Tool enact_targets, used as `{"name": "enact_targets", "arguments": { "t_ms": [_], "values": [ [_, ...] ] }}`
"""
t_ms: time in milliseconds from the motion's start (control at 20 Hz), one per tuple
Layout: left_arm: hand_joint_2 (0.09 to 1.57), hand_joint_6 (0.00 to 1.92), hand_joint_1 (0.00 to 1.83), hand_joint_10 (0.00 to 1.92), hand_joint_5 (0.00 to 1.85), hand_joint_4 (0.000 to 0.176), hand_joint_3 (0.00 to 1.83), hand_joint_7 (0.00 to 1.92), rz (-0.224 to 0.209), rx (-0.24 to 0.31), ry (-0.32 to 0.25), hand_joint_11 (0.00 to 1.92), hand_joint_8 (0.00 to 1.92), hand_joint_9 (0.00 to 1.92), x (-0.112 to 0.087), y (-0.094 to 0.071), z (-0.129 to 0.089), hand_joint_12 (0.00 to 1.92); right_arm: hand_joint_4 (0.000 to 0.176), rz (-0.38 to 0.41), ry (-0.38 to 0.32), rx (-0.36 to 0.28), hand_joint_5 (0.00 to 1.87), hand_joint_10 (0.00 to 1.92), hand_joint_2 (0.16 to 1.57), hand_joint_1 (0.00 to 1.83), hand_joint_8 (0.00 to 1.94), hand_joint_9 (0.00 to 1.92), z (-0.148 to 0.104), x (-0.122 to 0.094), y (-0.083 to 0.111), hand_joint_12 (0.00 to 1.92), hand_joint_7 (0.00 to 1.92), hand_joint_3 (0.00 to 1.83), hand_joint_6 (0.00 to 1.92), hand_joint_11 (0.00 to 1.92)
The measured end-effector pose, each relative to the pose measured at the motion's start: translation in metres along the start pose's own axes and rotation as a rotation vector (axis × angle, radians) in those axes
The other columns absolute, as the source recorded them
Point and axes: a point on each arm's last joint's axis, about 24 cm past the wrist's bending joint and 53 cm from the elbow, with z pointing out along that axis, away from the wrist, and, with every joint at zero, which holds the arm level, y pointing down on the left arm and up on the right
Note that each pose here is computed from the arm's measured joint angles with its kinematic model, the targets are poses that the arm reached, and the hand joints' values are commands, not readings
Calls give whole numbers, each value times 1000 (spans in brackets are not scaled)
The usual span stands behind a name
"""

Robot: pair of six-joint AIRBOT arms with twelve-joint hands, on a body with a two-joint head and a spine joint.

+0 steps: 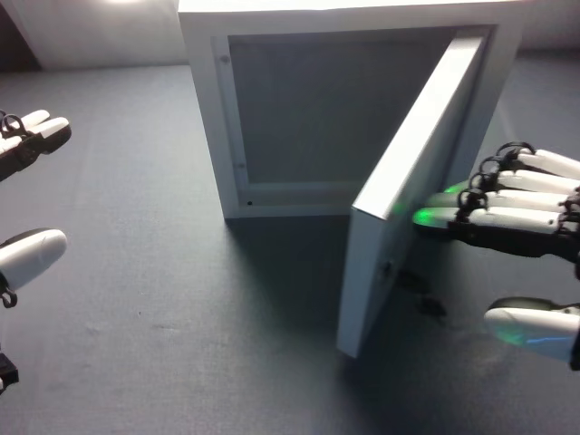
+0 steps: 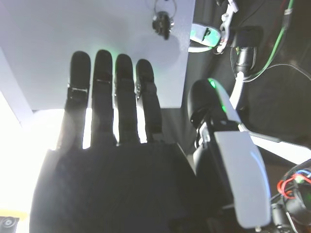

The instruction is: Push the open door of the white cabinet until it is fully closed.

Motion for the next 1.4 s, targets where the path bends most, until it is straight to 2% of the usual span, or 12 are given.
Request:
{"name": "enact_targets", "arguments": {
  "t_ms": [50, 200, 300, 450, 650, 700, 800, 900, 950, 1050, 1200, 1400],
  "values": [
    [1347, 0, 443, 2, 244, 0, 0, 154, 1, 1, -5, 0, 2, 141, -1, 0, 0, 571, 0, 5, 3, -13, 318, 497, 1408, 192, 0, 139, 6, 3, 1, 1285, 314, 4, 1, 0],
    [1349, 2, 461, 2, 250, 0, 0, 154, 0, 0, -9, 0, 1, 143, -2, 0, -1, 554, 0, 9, 0, -35, 264, 553, 1415, 114, 0, 57, 14, 5, 4, 1269, 253, 1, 0, 0],
    [1344, 2, 408, 4, 257, 0, 0, 147, -1, 2, -11, 0, 0, 153, -2, -1, -1, 607, 0, 17, -3, -52, 265, 577, 1374, 224, 7, 82, 21, 6, 5, 1294, 272, 0, 3, 0],
    [1349, 0, 420, 8, 254, 0, 0, 136, 0, 1, -10, 0, 4, 131, -2, 0, -1, 458, 0, 24, 5, -79, 291, 563, 1353, 289, 6, 118, 34, 10, 8, 1262, 286, 0, 12, 0],
    [1347, 0, 411, 1, 243, 0, 0, 124, 0, 5, -13, 0, 0, 124, -3, -1, -2, 441, 0, 28, 25, -106, 214, 276, 1360, 352, 0, 134, 51, 19, 12, 1034, 224, 2, 0, 0],
    [1345, 0, 394, 1, 237, 0, 0, 115, 0, 5, -13, 0, 1, 112, -3, -1, -2, 397, 0, 30, 30, -107, 220, 240, 1356, 369, 4, 160, 55, 21, 11, 1092, 241, 0, 3, 0],
    [1337, 2, 400, 3, 245, 0, 0, 125, 3, 1, -11, 0, 2, 121, -3, 0, -3, 504, 0, 34, 31, -107, 181, 171, 1372, 274, 1, 145, 62, 23, 9, 996, 197, 3, 0, 0],
    [1329, 0, 373, 2, 244, 0, 0, 127, 3, -2, -16, 0, 0, 116, -4, 1, -3, 568, 0, 33, 33, -108, 220, 130, 1347, 385, 7, 209, 69, 25, 8, 1048, 250, 0, 4, 0],
    [1326, 1, 369, 4, 245, 0, 0, 133, 3, -2, -17, 0, 1, 129, -4, 1, -3, 662, 0, 33, 35, -110, 169, 60, 1337, 452, 3, 182, 73, 26, 8, 778, 217, 0, 2, 0],
    [1326, 1, 390, 2, 246, 0, 0, 131, 3, -1, -16, 0, 0, 125, -4, 0, -3, 679, 0, 31, 37, -107, 163, 40, 1329, 463, 2, 180, 78, 27, 5, 724, 201, 0, 0, 0],
    [1328, 0, 376, 1, 239, 0, 0, 131, 3, 0, -17, 0, 0, 125, -5, 0, -3, 639, 0, 30, 39, -89, 107, 23, 1345, 345, 0, 183, 84, 27, -1, 763, 151, 3, 5, 0],
    [1332, 2, 373, 1, 234, 0, 0, 127, 0, -1, -17, 0, 2, 113, -3, 1, -4, 641, 0, 31, 20, -87, 101, 16, 1335, 373, 0, 187, 97, 22, -5, 775, 144, 0, 1, 0]
  ]
}}
